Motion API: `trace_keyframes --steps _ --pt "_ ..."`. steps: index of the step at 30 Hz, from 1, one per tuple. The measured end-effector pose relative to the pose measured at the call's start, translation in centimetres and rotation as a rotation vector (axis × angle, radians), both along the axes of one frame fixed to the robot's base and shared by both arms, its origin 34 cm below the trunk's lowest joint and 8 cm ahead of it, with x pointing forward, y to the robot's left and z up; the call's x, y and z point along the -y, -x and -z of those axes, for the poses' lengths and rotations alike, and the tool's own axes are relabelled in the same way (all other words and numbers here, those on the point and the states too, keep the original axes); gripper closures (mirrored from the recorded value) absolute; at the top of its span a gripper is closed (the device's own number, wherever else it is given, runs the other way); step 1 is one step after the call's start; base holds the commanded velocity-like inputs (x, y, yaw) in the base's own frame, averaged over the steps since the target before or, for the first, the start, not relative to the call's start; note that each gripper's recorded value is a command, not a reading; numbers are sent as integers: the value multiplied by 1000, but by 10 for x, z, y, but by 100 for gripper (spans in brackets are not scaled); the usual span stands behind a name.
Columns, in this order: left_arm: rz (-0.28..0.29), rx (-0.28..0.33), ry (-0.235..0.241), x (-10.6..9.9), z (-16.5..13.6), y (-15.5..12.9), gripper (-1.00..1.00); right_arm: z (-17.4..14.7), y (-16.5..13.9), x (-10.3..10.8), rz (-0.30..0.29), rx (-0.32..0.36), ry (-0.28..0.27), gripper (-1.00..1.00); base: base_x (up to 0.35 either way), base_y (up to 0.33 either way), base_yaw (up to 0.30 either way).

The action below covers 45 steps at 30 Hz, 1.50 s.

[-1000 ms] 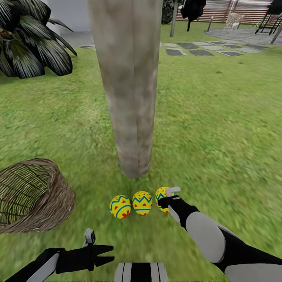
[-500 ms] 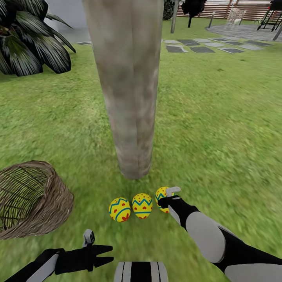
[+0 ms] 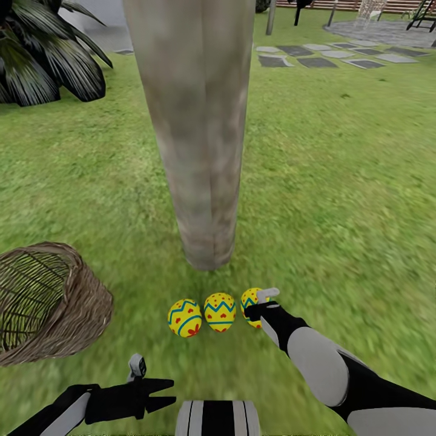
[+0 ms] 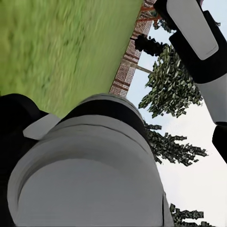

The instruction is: Take the three Easter eggs out of the wicker basket on the lawn in the garden, then place them on the lawn next to a single tree (choose any tree) so that all three eggs are next to the same tree and none are left in the basket.

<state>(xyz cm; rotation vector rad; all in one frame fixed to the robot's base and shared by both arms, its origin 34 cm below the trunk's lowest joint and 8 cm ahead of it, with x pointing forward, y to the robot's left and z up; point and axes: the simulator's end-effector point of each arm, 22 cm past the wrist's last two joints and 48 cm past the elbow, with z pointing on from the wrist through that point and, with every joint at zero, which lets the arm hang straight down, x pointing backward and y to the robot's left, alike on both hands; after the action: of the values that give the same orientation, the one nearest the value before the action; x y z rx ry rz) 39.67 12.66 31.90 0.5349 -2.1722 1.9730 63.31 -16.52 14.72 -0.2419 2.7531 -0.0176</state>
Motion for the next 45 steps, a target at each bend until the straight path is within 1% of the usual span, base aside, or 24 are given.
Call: trace_keyframes --steps 14,20,26,33,36,44,45 --pt "1 -58 0 0 19 11 -100 31 19 1 -1 -47 1 100 0 0 0" --pt "-2 -59 -1 -1 19 11 -100 31 19 1 -1 -48 2 100 19 0 0" --pt "-2 -59 -2 -1 20 11 -100 32 20 1 4 -50 -2 100 245 0 0" --pt "-4 -65 0 -1 22 12 -100 35 20 2 -12 -50 10 100 12 0 0" --pt "-4 -76 2 0 25 14 -100 38 15 7 0 -43 19 100 0 0 0" --pt "-4 -78 1 0 25 14 -100 38 15 7 1 -43 19 100 0 0 0" --pt "-4 -78 1 0 25 15 -100 38 15 7 1 -43 19 -100 0 0 0"
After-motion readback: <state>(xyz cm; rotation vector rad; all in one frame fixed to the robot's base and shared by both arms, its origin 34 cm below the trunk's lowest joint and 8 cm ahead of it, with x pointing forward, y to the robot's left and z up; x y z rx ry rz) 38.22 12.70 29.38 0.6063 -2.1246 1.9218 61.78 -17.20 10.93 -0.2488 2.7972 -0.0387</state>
